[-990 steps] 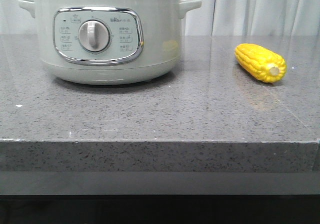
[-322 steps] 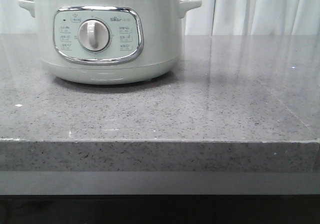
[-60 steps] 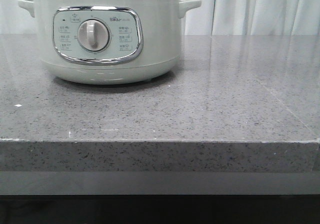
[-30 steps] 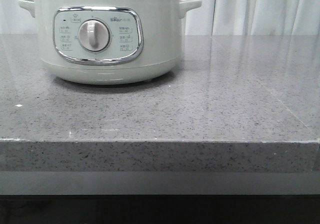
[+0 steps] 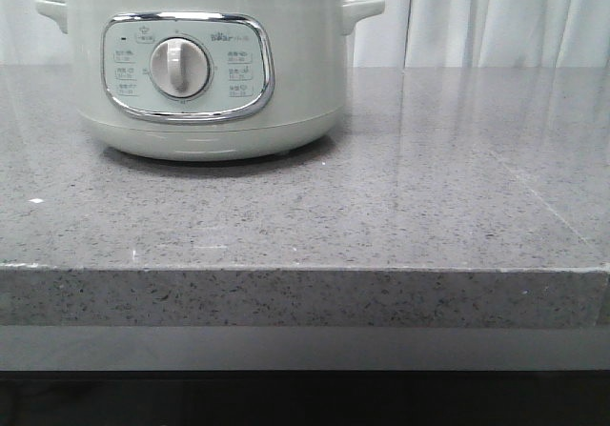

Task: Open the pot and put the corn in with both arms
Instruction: 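Release the lid knob and raise the left gripper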

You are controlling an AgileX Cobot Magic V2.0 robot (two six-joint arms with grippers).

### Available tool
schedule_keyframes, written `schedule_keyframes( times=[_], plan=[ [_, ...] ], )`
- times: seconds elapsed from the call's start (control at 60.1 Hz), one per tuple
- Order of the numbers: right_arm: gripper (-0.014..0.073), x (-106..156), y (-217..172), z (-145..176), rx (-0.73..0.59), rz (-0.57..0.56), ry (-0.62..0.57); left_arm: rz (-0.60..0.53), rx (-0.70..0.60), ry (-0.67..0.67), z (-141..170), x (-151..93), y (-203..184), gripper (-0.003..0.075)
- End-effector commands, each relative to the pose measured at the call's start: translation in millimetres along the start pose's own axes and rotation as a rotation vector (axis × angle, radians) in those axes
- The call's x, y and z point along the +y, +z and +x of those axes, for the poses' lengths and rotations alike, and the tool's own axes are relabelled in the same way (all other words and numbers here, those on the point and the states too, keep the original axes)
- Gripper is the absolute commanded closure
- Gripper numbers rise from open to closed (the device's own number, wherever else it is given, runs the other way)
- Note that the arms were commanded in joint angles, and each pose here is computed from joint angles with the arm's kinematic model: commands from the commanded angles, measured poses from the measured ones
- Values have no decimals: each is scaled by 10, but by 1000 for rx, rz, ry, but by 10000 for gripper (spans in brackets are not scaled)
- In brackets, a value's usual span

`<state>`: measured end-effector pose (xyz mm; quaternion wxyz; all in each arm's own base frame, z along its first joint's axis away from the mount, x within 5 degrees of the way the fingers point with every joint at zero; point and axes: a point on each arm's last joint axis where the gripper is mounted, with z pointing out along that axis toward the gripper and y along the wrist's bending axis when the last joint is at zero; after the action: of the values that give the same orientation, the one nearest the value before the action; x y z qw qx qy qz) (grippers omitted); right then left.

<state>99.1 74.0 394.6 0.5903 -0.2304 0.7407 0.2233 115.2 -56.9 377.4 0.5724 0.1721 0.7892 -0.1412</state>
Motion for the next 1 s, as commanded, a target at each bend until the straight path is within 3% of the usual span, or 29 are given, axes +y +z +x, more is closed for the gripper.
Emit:
schedule_keyframes(
  times=[0.0, 0.116, 0.333, 0.483, 0.982],
  plan=[
    [51, -1, -41, -140, -96, 6, 2, 16, -126, -10, -161, -18, -54, 318],
    [167, -1, -41, -140, -96, 6, 2, 16, -131, -10, -166, -18, -54, 433],
    [510, -1, -41, -140, -96, 6, 2, 16, -131, -10, -166, -18, -54, 638],
    [631, -1, -41, -140, -96, 6, 2, 17, -135, -10, -170, -18, -55, 741],
    [661, 0, -41, -134, -90, 5, 2, 16, -128, -10, -164, -18, -48, 741]
  ],
)
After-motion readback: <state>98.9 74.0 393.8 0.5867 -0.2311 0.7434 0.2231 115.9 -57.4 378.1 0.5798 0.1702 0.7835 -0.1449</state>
